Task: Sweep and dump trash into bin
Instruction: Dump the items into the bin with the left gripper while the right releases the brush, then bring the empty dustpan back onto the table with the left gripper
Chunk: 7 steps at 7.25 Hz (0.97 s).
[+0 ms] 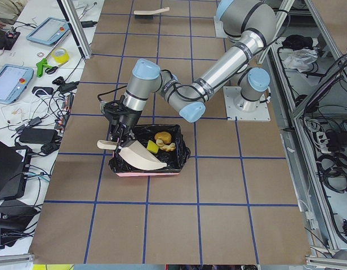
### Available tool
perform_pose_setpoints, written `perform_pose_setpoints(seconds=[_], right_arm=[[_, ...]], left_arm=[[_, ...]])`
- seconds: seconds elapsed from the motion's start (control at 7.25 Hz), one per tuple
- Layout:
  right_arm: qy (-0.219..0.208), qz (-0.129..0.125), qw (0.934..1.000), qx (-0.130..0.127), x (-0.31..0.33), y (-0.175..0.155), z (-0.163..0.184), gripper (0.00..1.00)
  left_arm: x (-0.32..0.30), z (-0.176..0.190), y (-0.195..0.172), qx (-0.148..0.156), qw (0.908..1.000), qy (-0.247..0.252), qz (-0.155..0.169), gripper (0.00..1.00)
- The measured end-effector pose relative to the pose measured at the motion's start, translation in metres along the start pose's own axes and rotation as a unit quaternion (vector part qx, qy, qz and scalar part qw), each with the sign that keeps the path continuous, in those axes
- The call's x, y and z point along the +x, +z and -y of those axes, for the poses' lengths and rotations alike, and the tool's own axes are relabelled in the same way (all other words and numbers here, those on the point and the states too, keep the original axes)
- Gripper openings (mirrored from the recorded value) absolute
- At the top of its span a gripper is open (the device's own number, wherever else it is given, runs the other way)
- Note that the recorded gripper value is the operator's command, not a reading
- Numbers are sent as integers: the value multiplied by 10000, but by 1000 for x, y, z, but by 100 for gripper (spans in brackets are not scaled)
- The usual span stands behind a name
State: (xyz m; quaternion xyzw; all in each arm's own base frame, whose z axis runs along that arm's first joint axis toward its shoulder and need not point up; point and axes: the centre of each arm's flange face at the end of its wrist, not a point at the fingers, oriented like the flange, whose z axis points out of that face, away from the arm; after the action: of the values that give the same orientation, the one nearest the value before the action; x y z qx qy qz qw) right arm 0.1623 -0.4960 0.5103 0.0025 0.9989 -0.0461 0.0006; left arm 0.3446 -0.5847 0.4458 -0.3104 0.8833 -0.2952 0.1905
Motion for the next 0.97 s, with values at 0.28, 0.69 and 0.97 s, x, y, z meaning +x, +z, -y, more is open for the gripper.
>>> perform_pose_setpoints(seconds=[0.28, 0.69, 0.97], right_arm=[[5, 9, 10000, -18, 0, 1, -1, 100], [6, 38, 10000, -21, -1, 1, -2, 100], [-31, 172, 9998, -48, -3, 2, -3, 100]], left_arm=[[28, 2, -32, -408, 9991, -98, -48, 0], [80, -12, -73, -942, 9942, -490, -188, 0], [118, -34, -92, -1512, 9816, -1111, -342, 0]])
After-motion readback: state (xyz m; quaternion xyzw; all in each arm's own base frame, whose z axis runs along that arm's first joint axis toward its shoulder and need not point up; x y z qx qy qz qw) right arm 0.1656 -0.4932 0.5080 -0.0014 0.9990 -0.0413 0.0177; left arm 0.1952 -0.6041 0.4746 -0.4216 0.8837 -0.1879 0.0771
